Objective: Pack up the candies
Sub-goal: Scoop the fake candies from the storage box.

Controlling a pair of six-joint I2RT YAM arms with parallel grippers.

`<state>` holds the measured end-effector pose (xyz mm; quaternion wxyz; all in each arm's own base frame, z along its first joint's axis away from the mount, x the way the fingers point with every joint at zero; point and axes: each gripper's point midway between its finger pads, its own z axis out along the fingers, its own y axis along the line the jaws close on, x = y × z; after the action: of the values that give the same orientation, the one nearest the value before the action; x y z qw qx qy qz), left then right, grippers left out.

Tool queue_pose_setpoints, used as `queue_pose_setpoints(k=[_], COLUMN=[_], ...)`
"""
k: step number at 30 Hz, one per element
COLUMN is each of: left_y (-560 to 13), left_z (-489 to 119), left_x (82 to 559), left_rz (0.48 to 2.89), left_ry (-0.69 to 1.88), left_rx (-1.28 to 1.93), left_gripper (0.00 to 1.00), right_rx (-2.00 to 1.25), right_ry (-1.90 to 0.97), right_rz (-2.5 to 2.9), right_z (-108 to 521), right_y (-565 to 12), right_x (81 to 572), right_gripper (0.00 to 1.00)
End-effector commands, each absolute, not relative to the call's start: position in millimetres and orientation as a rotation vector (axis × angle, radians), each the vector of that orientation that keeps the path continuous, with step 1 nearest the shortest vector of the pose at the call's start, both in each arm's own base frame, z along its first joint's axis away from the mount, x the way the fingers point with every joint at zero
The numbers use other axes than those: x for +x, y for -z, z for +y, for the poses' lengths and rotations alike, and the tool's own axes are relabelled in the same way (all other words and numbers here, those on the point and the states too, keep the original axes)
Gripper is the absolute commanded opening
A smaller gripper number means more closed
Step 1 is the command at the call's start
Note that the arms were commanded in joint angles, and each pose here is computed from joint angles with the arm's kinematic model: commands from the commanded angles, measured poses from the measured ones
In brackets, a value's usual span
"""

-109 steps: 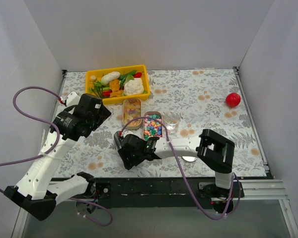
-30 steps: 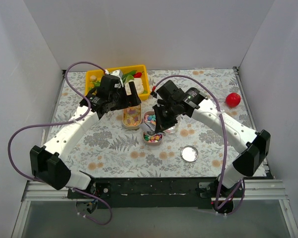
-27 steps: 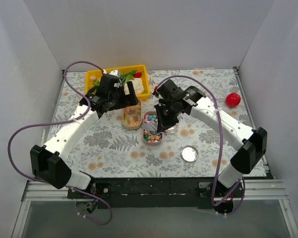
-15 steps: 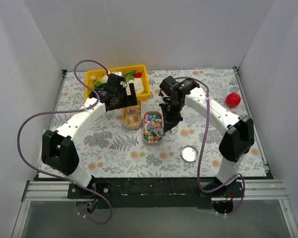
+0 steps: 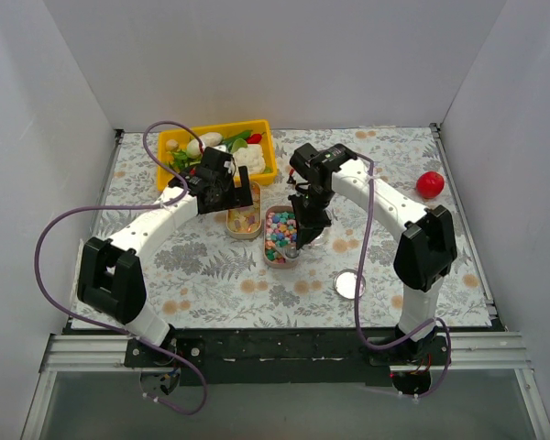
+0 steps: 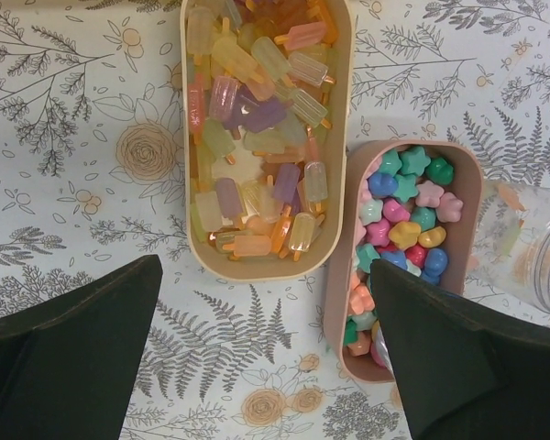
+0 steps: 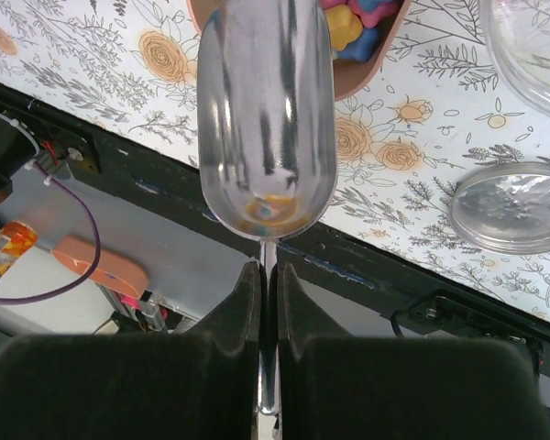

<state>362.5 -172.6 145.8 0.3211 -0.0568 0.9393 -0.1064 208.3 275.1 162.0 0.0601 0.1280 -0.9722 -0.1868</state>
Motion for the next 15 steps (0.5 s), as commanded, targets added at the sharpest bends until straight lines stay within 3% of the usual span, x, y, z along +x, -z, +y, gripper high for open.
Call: queue_pose_setpoints(k=[1,10,15], left_y=[-157.6,-161.5,-129.1], left_z=[-167.3,-206.4,-236.7], left_x=[363.0,382.6,392.1], left_rz=[2.416,2.444,2.571], left_ry=[0.278,0.441,0.56], left_rx=[-0.141,0.041,0.023], left_gripper=[0.98,0.98,0.79], right_rx=[0.359,0.315,0.283], right_ry=[0.522,0.394,0.385], right_rz=[-2.909,-2.941,-2.988], right_z=[273.6,270.2,269.3], right_y=[-154.0,-132.4,-130.7], right_x=[205.4,221.4,227.6], right_gripper=[0.01,0.01,0.01])
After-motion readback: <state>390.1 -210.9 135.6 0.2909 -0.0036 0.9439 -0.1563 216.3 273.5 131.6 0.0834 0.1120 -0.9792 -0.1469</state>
